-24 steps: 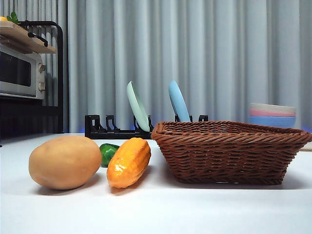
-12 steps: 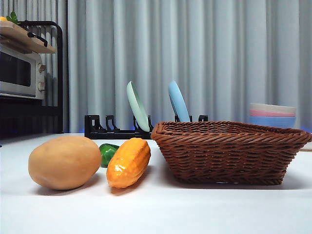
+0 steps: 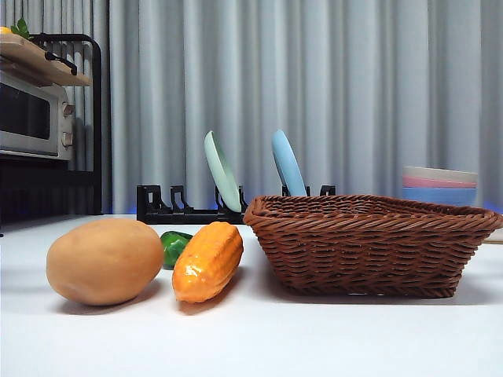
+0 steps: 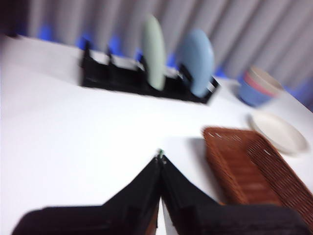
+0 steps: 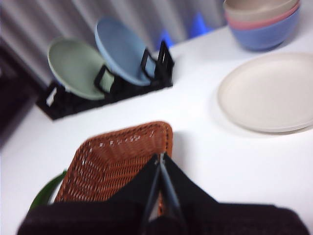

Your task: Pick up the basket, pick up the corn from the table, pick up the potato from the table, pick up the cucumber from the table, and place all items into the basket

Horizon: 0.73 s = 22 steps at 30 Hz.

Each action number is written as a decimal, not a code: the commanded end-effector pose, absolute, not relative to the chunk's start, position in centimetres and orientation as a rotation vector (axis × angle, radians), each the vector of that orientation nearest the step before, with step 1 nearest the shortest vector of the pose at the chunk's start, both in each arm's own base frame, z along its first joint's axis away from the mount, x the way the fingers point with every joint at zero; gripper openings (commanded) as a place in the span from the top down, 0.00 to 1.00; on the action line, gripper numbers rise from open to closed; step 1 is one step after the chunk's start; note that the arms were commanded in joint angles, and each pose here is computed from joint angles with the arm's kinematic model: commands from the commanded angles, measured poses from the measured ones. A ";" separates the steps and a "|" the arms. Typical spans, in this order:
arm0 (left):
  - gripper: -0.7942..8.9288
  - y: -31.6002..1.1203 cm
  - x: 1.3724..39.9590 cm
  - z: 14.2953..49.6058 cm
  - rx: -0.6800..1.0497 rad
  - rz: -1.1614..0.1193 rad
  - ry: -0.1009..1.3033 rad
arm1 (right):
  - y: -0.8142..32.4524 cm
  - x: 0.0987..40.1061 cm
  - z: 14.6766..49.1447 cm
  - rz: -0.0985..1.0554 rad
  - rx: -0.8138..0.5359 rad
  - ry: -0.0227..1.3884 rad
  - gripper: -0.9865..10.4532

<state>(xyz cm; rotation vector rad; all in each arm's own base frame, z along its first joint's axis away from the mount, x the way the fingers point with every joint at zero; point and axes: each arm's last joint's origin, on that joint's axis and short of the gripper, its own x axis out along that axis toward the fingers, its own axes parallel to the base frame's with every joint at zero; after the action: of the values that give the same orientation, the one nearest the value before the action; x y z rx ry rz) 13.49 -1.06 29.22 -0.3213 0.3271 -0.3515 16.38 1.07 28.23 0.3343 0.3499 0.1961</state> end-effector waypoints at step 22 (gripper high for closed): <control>0.59 -1.6 20.8 30.4 -0.316 -0.492 0.587 | 2.1 24.6 26.3 0.489 0.243 0.825 0.61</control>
<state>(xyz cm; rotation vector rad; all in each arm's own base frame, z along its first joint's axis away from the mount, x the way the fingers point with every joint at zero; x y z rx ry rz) 20.72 -1.48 30.42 -0.3278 0.5897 -0.4854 24.35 2.07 26.54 0.2569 0.8206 0.4853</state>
